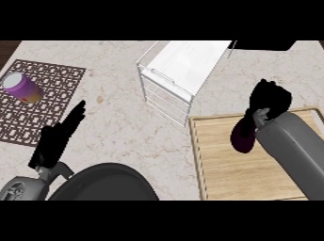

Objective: Pick the eggplant from the tray and place it in the tiered shelf

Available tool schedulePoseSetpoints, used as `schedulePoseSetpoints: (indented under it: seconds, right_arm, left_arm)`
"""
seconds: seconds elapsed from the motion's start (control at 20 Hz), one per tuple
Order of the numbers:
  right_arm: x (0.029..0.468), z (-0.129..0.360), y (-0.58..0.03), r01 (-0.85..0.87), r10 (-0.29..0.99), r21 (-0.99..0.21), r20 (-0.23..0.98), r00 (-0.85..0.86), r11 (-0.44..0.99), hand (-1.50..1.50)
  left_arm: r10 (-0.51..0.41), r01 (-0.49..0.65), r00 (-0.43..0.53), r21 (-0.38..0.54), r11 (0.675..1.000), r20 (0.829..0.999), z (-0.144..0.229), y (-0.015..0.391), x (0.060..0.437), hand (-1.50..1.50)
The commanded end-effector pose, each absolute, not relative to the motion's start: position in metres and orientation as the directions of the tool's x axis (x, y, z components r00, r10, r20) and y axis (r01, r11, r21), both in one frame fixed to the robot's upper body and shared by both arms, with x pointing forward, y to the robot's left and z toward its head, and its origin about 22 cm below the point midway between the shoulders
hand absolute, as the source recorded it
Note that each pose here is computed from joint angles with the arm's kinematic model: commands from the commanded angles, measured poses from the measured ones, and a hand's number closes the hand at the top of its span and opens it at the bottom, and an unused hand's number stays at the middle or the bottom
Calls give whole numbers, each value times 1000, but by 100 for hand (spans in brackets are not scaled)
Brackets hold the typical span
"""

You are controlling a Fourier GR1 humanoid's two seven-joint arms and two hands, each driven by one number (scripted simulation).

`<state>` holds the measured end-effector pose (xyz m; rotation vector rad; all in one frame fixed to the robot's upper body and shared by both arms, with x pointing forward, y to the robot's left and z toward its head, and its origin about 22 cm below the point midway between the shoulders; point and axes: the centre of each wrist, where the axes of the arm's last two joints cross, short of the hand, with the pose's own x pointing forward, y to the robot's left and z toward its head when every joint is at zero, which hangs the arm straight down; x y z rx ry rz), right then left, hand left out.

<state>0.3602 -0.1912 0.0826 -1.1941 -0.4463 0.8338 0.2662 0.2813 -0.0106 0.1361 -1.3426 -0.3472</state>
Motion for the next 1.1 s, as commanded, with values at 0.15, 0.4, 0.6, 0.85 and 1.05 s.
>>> schedulePoseSetpoints:
  seconds: [0.15, 0.4, 0.6, 0.85, 1.05]
  right_arm:
    - [373, 60, -158, -438, 588, -899, -359, 725, -9, -150]
    - [379, 61, -150, -456, 578, -890, -380, 722, -16, -150]
    - [377, 45, -147, -482, 557, -876, -414, 720, -29, -150]
    - [380, 49, -136, -481, 567, -876, -409, 715, -25, -150]
    - [380, 47, -141, -502, 555, -865, -428, 714, -21, -150]
  left_arm:
    - [-270, 154, 219, 240, 959, 938, -30, 269, 255, 0]
    - [-269, 140, 226, 242, 960, 936, -30, 272, 250, 0]
    - [-277, 158, 225, 245, 957, 934, -31, 273, 244, 0]
    - [-258, 135, 240, 231, 963, 936, -33, 276, 246, 0]
    - [-269, 135, 236, 243, 961, 934, -34, 281, 240, 0]
